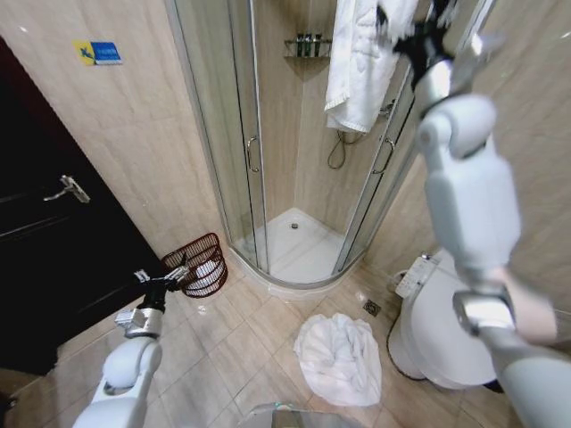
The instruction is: Discard the used towel into the hamper.
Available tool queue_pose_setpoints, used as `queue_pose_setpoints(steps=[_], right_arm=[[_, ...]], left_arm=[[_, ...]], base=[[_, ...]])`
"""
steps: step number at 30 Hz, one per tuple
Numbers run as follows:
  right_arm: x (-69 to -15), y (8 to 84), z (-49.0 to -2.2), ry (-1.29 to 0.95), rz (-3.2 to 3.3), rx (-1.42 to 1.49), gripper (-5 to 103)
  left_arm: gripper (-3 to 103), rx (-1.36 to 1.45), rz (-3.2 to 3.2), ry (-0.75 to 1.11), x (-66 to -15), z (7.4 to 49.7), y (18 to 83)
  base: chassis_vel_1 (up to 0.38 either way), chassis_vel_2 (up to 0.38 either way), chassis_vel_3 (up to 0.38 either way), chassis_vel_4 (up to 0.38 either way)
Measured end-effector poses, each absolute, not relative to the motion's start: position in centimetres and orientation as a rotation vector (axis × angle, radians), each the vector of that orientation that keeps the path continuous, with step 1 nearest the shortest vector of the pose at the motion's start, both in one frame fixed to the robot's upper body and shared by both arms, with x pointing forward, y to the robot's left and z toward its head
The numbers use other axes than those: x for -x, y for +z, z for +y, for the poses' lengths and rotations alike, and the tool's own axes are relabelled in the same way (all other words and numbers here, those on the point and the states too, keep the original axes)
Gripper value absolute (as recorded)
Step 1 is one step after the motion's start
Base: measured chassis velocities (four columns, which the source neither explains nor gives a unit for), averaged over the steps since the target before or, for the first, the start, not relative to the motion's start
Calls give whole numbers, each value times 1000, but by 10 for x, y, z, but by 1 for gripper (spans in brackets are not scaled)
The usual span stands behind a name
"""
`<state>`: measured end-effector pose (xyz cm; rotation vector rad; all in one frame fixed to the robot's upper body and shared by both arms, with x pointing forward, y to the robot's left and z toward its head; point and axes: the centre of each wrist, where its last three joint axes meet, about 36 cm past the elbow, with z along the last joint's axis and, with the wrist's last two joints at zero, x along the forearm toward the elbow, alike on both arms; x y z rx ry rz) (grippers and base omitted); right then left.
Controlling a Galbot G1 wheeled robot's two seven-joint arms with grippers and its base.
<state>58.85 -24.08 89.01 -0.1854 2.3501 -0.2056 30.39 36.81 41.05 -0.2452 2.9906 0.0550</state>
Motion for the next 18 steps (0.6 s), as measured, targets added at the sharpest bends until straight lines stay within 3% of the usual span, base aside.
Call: queue_pose_setpoints(steps=[13,18], right_arm=[[-589,907,-213,-152,2473,89,103],[-597,913,-218,-133,2482,88,90]], left_arm=[[100,268,2960,34,-299,378,409],[100,281,2945,32,-300,381,409]], base=[[0,0,0,0],[0,0,0,0]])
